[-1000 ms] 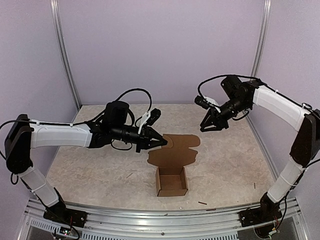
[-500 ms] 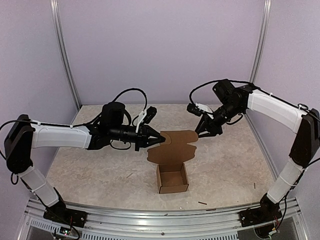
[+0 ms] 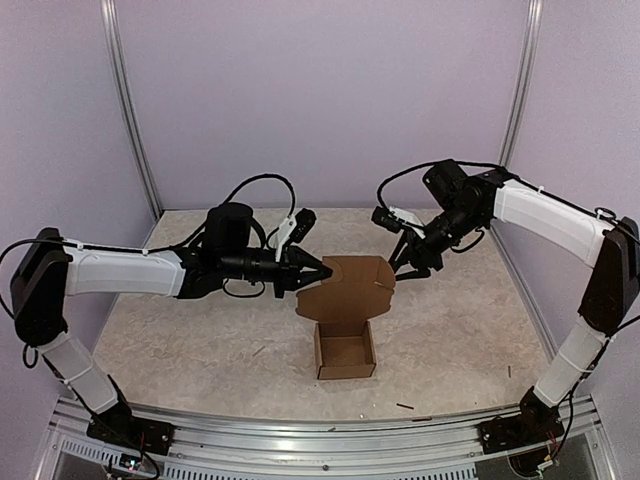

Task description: Fold the paper box

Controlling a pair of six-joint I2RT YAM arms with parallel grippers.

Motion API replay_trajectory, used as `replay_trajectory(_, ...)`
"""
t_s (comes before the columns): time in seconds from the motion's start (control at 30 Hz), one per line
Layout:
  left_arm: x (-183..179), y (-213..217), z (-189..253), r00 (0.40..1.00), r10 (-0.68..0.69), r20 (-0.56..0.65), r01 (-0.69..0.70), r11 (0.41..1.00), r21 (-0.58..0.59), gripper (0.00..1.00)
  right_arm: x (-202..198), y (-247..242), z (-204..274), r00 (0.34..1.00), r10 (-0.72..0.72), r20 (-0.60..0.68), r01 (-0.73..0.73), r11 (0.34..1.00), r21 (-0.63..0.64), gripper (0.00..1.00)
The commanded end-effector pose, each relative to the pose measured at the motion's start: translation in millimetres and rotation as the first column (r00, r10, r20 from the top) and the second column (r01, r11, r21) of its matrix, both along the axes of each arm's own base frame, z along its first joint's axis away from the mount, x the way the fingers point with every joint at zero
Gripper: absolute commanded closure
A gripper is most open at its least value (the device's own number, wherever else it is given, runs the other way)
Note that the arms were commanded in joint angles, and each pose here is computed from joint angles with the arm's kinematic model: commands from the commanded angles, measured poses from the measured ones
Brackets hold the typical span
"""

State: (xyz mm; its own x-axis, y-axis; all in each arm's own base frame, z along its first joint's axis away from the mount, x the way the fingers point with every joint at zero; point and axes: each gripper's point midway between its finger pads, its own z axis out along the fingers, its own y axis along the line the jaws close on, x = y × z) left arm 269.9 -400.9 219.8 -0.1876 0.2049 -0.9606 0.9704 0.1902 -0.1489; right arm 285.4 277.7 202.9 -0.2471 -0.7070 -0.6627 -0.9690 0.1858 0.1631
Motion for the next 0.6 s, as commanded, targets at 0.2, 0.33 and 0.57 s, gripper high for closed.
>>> replay_trajectory(0.2,14.2,-22.9,2.4,0.998,0.063,-0.026,-0.063,0.998,-0.019,1.00,15.3,9.6,-6.6,0.989,-0.141,-0.052,0.140,0.990,-0.031,0.47)
replay_trajectory(0.33,6.3,-31.8,-0.8,0.999,0.007,-0.036,-0.007,1.000,-0.022,1.00,8.4,15.0,1.0,0.995,-0.083,-0.057,0.083,0.997,0.005,0.47)
replay_trajectory(0.57,-18.7,-33.2,1.9,0.990,-0.135,-0.048,0.132,0.989,-0.059,1.00,-8.8,17.9,15.2,0.999,0.027,-0.017,-0.026,0.997,0.076,0.50)
